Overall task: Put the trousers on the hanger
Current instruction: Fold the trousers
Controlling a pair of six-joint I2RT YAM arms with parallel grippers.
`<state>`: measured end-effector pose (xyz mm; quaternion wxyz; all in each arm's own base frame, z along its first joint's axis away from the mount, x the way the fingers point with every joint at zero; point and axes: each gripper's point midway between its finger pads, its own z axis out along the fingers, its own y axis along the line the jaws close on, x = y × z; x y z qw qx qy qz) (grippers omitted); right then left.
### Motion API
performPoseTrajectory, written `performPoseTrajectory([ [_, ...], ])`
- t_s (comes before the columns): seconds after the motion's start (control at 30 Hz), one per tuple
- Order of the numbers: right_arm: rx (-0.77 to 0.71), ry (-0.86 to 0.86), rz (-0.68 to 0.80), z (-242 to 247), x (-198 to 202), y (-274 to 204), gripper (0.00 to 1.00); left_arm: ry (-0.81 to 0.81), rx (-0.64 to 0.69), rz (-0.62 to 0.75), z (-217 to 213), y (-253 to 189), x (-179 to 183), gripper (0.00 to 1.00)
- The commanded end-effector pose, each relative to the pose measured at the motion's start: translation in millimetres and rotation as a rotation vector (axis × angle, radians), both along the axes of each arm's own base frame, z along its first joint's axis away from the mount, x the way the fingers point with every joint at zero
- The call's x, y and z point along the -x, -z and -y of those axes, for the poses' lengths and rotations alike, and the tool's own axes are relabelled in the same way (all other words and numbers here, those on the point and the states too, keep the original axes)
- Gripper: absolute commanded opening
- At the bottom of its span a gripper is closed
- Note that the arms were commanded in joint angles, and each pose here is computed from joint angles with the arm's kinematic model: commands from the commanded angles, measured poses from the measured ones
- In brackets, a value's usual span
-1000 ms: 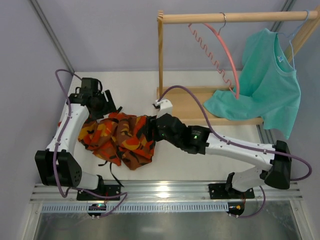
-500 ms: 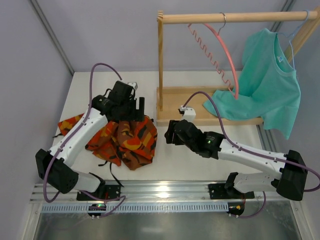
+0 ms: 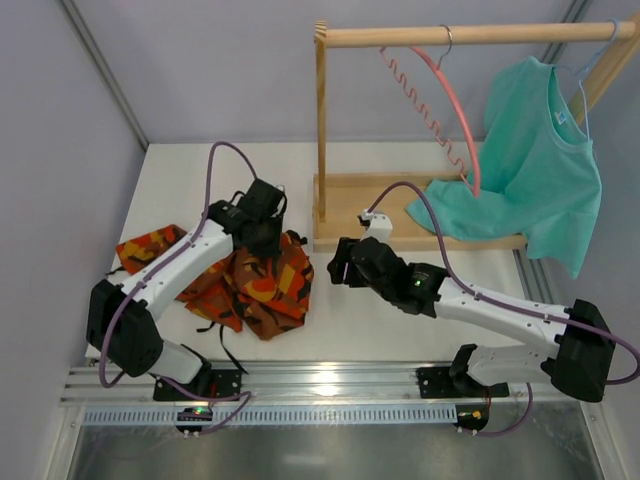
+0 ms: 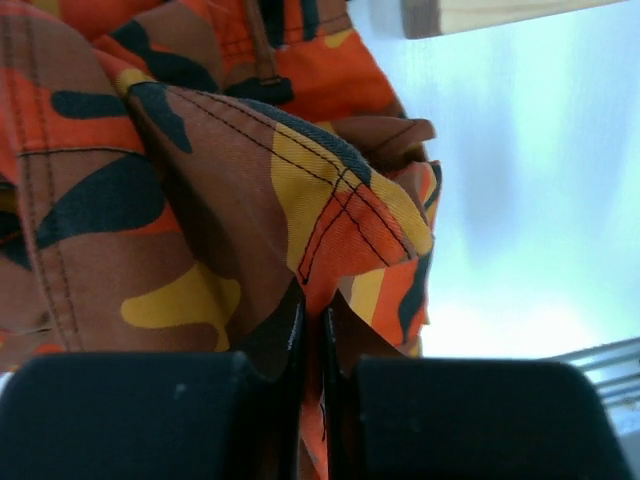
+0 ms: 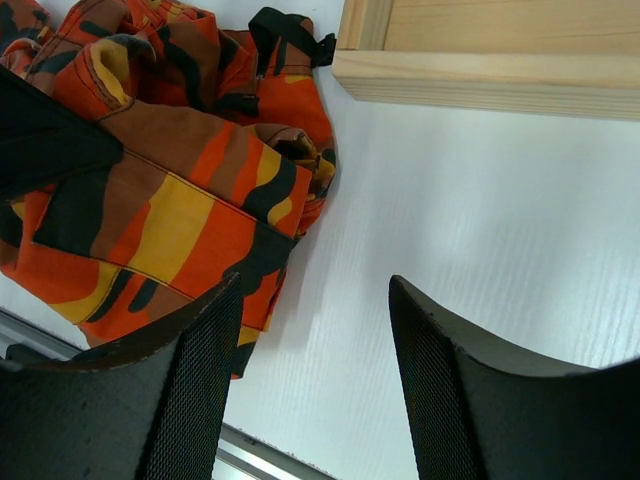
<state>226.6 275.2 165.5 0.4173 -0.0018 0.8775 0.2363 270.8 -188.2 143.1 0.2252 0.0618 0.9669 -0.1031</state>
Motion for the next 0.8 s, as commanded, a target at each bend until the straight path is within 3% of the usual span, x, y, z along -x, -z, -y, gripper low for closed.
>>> performPoseTrajectory([
  [0.0, -0.079, -0.003, 0.041, -24, -15, -25, 0.63, -0.083, -0.081, 0.155, -25, -37, -21, 0.01],
  [0.1, -0.076, -0.014, 0.050, -39, -24, -29, 0.63, -0.258, -0.208, 0.240, -82, -65, -27, 0.00],
  [0.23, -0.083, -0.003, 0.027, -60, -38, -25, 0.63, -0.445, -0.212, 0.332, -136, -95, -30, 0.00],
  [0.47, -0.032, 0.030, -0.013, -95, -65, 3, 0.56, -0.518, -0.179, 0.365, -154, -94, -20, 0.00],
  [0.77, 0.015, 0.175, -0.129, -96, -84, 49, 0.60, -0.554, -0.229, 0.350, -171, -83, -12, 0.00],
])
